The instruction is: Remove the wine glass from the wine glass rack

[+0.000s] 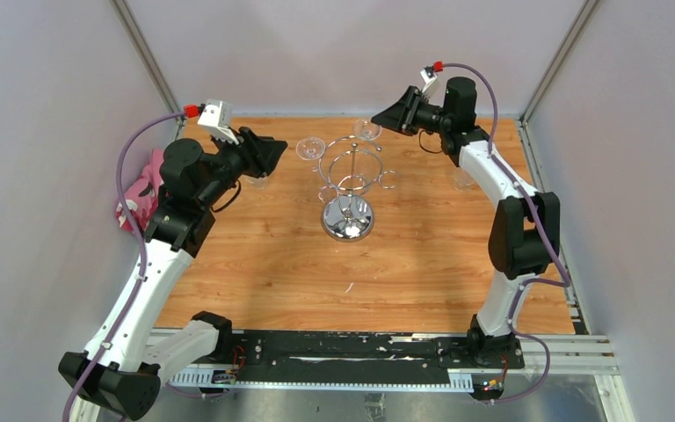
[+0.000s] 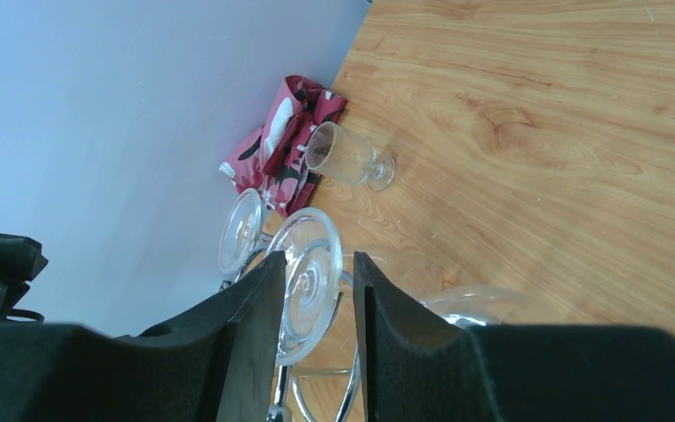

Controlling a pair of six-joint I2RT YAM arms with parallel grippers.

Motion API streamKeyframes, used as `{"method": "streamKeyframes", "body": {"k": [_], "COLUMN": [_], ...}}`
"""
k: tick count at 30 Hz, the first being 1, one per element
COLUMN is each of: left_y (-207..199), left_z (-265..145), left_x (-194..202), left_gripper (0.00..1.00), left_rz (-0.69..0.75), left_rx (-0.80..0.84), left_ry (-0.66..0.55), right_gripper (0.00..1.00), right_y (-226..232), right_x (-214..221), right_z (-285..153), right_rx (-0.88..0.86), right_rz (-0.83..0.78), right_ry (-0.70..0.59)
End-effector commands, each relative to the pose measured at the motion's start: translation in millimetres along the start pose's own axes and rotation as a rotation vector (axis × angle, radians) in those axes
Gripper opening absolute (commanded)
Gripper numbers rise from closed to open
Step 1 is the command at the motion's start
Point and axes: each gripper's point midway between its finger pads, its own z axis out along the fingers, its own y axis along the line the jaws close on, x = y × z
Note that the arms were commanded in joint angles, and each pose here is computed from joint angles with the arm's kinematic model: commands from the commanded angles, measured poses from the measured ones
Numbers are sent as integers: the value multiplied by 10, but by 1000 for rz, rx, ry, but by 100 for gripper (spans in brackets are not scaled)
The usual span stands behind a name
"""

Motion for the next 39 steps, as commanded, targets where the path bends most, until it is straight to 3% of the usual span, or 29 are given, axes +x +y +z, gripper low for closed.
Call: {"method": "streamKeyframes", "body": {"k": [1,19,39], "left_y": [12,53,76], "left_z": [-7,9,-8], "left_x": [2,34,46], "left_gripper": [44,45,45], "left_rz": [23,23,19], "left_rx": [-8,-25,-39], "left_ry": [-3,8,5], "right_gripper": [39,38,36], "right_y": [38,333,259], "right_x": [-28,-78,439], "right_z": [63,52,30], "right_rx": [-19,-78,-30], "right_rz": [-23,-64,-45], "right_ry": [23,47,223]}}
